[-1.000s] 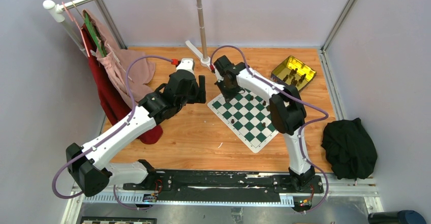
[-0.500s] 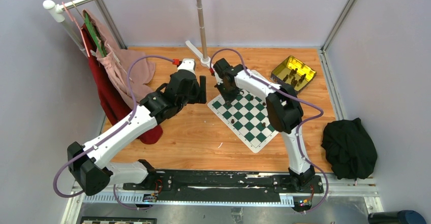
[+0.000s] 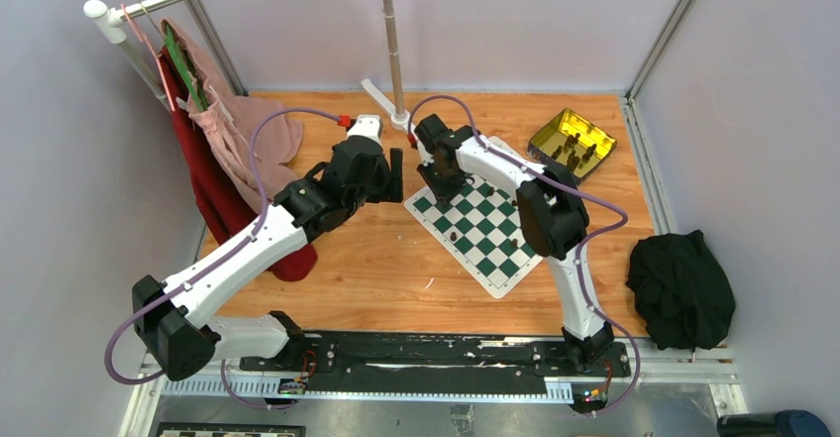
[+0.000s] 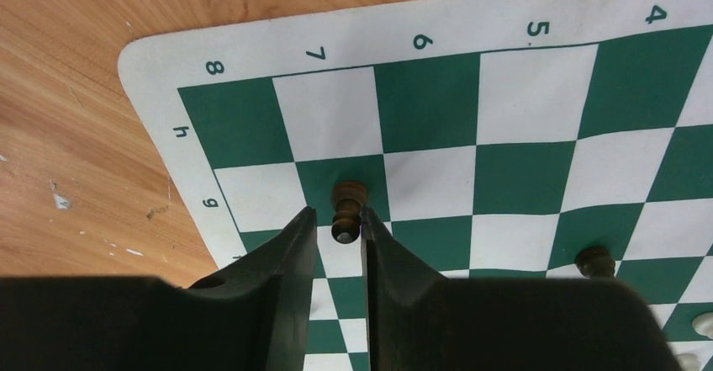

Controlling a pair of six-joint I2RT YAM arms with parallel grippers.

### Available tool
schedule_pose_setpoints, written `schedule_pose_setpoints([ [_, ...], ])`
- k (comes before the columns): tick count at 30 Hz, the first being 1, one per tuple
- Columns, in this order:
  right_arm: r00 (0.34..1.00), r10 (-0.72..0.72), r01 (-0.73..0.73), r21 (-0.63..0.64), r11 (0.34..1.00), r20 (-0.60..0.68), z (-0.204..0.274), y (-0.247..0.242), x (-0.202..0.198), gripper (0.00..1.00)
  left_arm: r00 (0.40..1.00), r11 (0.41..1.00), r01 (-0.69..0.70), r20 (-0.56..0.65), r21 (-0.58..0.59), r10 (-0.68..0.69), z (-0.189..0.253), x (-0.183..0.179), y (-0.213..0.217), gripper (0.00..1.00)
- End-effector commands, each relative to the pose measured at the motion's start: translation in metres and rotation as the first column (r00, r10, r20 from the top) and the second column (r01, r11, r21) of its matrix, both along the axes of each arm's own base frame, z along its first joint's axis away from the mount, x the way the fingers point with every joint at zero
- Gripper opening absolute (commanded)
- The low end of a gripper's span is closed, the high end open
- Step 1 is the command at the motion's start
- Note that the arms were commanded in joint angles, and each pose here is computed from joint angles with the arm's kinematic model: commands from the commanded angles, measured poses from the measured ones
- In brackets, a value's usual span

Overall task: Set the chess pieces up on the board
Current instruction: Place the chess piece on the chessboard.

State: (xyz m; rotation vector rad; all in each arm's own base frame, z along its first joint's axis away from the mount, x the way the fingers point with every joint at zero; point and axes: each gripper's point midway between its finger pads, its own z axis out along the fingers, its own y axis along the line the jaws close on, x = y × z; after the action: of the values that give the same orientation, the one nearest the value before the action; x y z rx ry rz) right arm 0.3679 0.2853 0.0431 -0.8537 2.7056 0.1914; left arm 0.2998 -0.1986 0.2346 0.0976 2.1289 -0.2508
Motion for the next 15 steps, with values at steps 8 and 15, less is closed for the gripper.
schedule_pose_setpoints([
  [8, 1.000, 0.019, -0.019, -0.002, 1.000, 0.016, 0.016, 0.006, 0.001, 0.36, 1.000, 1.000, 0.025, 0.005, -0.002, -0.025, -0.001, 0.001, -0.008, 0.85],
  [15, 0.998, 0.006, -0.006, -0.005, 1.000, 0.069, 0.038, -0.002, 0.002, 0.38, 1.000, 1.000, 0.012, 0.021, 0.006, -0.012, 0.003, 0.001, -0.003, 0.86],
])
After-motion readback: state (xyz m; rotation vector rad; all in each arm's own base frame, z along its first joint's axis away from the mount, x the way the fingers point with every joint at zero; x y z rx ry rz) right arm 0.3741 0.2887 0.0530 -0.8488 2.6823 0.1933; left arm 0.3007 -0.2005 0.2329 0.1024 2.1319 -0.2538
